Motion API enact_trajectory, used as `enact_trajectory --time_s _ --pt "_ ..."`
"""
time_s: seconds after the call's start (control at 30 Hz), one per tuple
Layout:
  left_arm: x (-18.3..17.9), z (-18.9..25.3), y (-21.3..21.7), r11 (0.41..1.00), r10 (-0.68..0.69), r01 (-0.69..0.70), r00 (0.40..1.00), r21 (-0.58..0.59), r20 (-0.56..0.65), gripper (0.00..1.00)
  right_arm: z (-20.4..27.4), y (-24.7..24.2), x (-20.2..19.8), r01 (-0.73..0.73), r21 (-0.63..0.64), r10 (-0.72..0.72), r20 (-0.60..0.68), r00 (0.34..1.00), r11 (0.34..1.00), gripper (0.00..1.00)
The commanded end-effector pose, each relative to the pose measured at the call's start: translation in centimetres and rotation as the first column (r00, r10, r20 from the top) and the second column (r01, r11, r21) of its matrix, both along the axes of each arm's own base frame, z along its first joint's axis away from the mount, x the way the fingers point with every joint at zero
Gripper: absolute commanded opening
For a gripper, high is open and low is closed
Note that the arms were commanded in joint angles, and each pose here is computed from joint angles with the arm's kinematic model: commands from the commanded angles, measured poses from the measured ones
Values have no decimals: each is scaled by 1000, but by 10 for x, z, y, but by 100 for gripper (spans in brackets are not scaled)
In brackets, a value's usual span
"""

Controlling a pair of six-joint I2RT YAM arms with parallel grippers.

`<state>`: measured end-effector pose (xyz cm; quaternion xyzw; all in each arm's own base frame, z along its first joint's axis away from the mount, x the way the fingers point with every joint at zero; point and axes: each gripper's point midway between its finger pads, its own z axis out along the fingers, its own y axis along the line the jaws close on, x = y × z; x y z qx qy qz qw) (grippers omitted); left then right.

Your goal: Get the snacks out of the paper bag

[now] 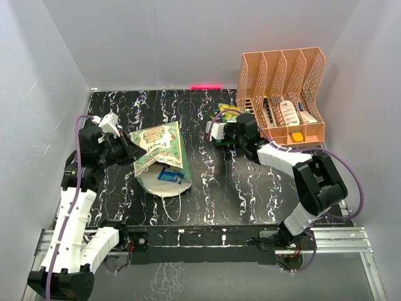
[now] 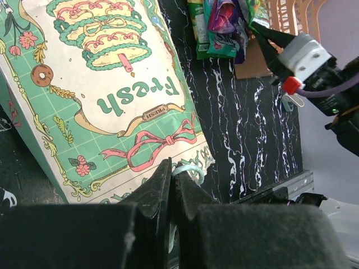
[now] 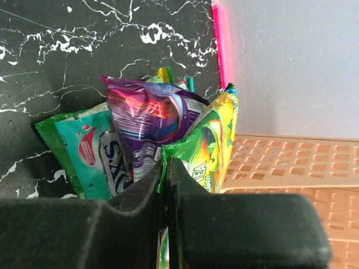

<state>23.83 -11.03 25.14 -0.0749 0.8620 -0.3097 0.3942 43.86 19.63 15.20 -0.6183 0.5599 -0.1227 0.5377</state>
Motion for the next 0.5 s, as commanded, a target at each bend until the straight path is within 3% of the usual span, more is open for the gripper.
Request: enact_trajectory --time_s 0.0,0.23,0.47 --pt "-4 16 -4 1000 -17 18 999 -20 38 0 -20 -8 13 67 -34 -67 16 998 997 7" --pt "-5 17 -2 1000 -16 16 999 -12 40 0 -43 -7 13 120 32 -118 -62 991 992 10" --pt "-4 13 -3 1000 -20 21 999 -14 31 0 -14 -5 9 171 183 -161 -70 985 968 29"
